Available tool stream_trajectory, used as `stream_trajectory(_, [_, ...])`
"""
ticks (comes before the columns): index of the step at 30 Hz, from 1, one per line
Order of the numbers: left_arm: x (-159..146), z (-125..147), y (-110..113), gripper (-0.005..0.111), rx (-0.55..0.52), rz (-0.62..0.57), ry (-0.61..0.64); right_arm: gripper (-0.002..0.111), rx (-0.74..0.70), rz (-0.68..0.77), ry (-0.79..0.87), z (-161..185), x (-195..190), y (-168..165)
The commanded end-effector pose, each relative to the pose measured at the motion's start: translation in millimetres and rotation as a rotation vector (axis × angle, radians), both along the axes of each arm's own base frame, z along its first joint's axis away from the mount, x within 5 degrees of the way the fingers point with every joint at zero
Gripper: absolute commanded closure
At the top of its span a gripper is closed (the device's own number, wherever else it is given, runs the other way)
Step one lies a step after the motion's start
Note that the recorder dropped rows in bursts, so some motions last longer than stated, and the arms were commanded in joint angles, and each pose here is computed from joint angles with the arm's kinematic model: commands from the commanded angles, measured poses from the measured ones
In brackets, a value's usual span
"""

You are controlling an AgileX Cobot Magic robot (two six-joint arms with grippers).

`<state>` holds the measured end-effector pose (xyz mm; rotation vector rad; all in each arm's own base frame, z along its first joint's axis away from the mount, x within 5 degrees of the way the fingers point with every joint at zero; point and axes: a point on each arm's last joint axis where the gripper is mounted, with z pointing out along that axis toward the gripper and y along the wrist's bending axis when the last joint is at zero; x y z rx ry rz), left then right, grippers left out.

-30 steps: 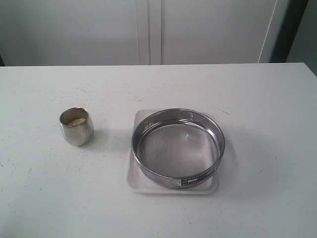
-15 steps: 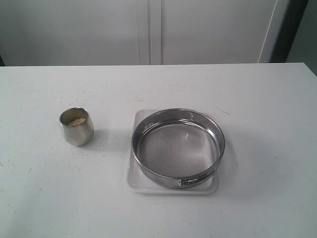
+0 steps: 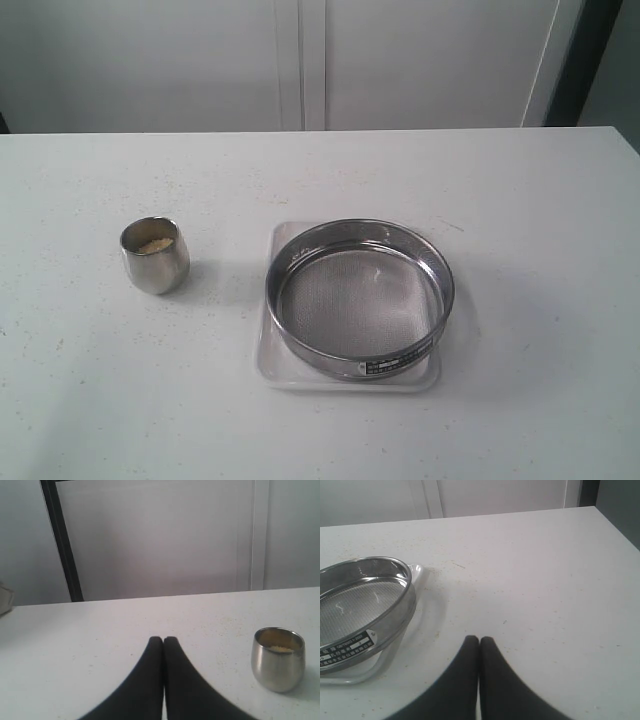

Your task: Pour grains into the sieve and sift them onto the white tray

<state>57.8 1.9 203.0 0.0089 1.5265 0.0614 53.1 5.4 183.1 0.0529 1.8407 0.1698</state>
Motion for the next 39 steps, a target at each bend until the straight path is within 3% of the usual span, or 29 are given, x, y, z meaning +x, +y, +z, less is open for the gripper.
stream_trajectory(1, [-0.6, 3.4, 0.2, 0.107, -0.004, 0.001, -0.041, 0.108, -0.003, 0.000, -0.012, -0.9, 0.1, -0.1])
stream_trajectory(8, [-1.0, 6.7, 0.4, 0.107, -0.002, 0.004, -0.078, 0.108, -0.003, 0.000, -0.012, -0.9, 0.1, -0.1])
stream_trajectory(22, [-4.6, 23.4, 1.3, 0.107, 0.003, 0.015, -0.266, 0.108, -0.003, 0.000, -0.012, -0.9, 0.1, -0.1])
stream_trajectory(39, [3.1, 37.8, 1.5, 0.107, 0.002, 0.014, -0.214, 0.108, -0.003, 0.000, -0.012, -0.9, 0.1, -0.1])
